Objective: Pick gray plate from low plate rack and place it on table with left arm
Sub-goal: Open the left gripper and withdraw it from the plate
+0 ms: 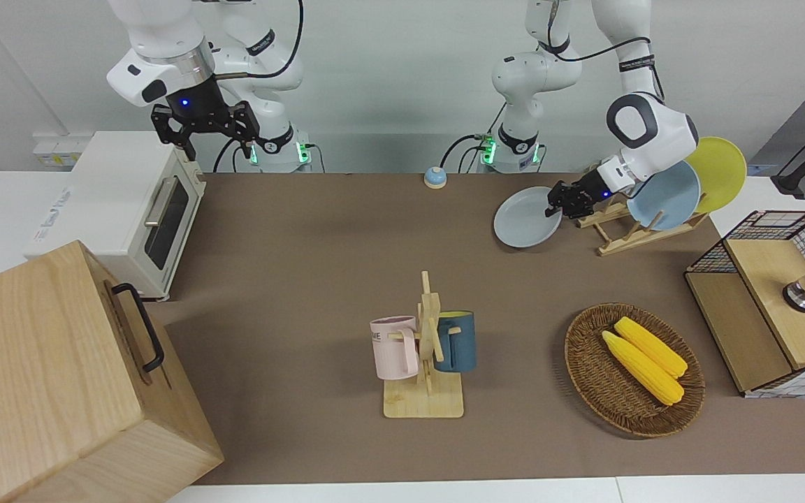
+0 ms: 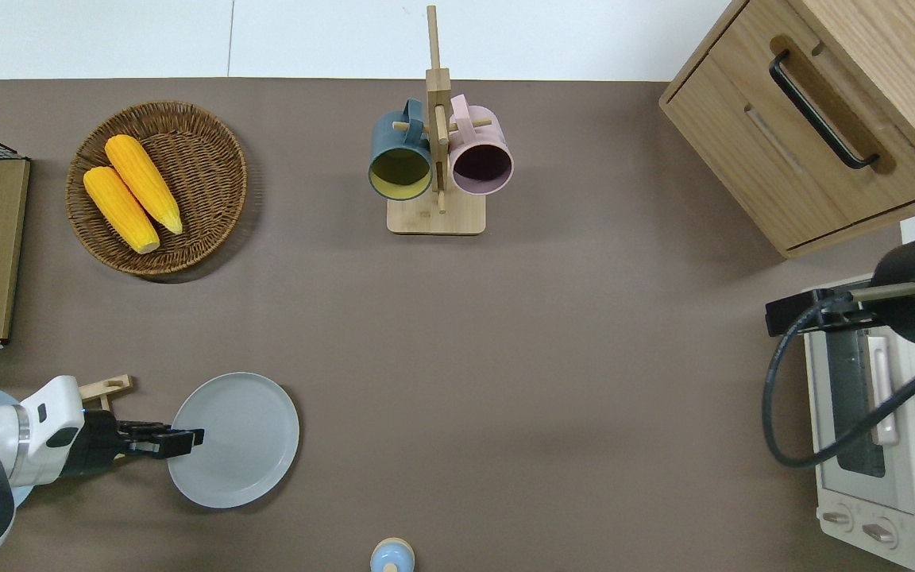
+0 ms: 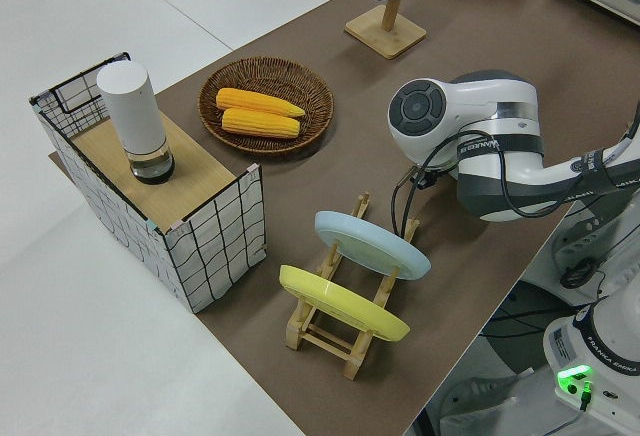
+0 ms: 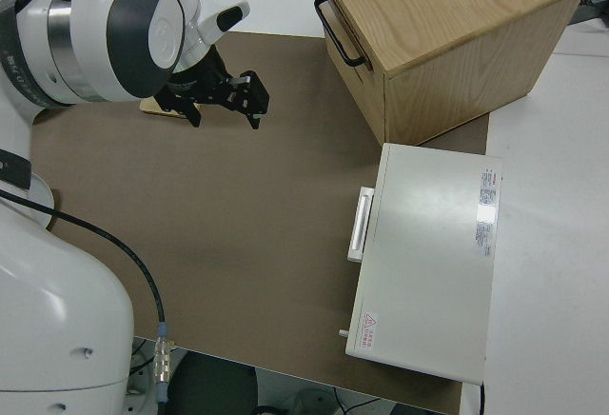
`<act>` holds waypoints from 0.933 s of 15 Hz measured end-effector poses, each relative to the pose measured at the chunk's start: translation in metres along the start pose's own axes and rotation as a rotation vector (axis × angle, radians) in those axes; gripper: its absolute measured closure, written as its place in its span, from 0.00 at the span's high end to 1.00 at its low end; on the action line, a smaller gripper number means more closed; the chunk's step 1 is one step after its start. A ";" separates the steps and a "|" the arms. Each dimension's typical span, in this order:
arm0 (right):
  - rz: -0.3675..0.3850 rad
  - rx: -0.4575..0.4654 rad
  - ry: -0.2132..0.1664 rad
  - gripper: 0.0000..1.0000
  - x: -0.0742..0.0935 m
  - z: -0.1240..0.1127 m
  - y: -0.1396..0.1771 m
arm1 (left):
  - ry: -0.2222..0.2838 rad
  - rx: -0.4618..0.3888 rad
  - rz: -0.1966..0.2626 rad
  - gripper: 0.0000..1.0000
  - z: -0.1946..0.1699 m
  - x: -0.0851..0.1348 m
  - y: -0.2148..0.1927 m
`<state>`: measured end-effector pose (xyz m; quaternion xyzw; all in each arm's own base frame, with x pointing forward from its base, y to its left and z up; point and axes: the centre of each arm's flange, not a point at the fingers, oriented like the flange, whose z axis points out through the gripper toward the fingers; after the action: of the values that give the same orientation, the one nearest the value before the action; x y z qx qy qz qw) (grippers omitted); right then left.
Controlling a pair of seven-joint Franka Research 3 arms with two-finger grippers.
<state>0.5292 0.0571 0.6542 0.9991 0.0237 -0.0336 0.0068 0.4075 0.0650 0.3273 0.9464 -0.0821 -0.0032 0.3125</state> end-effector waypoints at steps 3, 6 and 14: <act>0.000 0.000 0.000 0.99 0.000 0.000 0.000 | 0.002 0.009 0.008 0.13 0.002 0.001 0.001; 0.000 0.000 0.000 0.99 0.000 0.000 0.000 | 0.006 0.031 0.011 0.30 0.008 0.001 0.001; 0.000 0.000 0.000 0.99 0.000 0.000 0.000 | 0.062 0.138 0.017 1.00 0.009 0.021 0.020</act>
<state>0.5292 0.0571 0.6542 0.9991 0.0237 -0.0336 0.0068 0.4246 0.0408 0.3332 0.9646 -0.0804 0.0345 0.2489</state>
